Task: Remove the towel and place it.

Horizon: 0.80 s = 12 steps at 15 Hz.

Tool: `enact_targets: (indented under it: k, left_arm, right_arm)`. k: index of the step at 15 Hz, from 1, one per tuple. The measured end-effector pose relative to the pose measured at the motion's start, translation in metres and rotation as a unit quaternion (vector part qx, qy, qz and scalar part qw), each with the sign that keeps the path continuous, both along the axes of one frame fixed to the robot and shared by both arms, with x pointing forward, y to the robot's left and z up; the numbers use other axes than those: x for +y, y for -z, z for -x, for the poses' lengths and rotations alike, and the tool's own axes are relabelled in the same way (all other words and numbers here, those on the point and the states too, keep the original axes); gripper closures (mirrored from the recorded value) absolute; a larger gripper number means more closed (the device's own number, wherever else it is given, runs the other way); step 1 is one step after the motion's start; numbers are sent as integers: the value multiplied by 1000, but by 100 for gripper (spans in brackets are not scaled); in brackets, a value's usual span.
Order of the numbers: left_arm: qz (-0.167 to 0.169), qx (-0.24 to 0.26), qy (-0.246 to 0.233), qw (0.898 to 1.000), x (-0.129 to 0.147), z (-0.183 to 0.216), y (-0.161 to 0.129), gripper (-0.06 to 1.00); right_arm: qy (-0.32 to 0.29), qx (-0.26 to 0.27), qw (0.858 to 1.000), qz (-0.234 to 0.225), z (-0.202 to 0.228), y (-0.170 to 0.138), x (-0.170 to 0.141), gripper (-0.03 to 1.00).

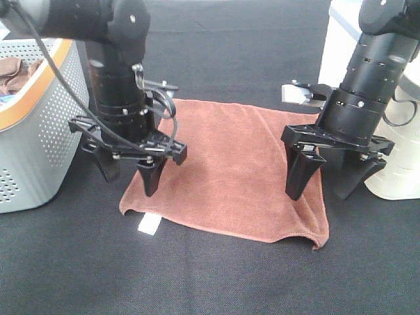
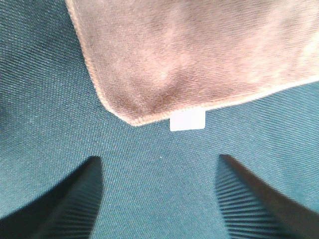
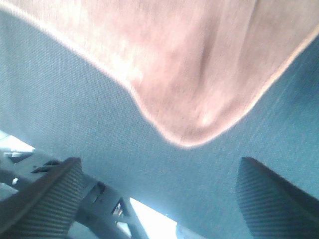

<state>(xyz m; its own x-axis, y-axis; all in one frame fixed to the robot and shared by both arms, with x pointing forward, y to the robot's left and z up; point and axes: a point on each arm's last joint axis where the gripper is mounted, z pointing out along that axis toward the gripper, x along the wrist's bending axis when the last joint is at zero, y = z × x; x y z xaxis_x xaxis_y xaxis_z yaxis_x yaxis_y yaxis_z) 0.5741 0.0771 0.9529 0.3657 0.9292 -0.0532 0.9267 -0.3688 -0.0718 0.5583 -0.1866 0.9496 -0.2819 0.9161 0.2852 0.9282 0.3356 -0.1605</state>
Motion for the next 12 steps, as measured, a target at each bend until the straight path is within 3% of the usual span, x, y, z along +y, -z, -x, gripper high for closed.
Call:
enact_targets:
  k: [3,7,8,10,12]
  left_arm:
    - [16,-24,0,1000,2,3,-23,29]
    - [74,-115,1,991,16,25,-107,29]
    - [96,-157,2,983,27,39,-142,29]
    - [122,-216,3,969,44,63,-187,29]
    - [141,-258,3,956,59,84,-218,29]
  right_arm:
    - [1,-21,1000,-6,2,-15,0,16]
    - [6,-118,992,-45,23,-83,-4,16]
    - [5,-171,983,-60,39,-117,-8,16]
    - [4,-235,969,-76,65,-157,-15,16]
    - [1,-305,948,-89,98,-194,-25,16]
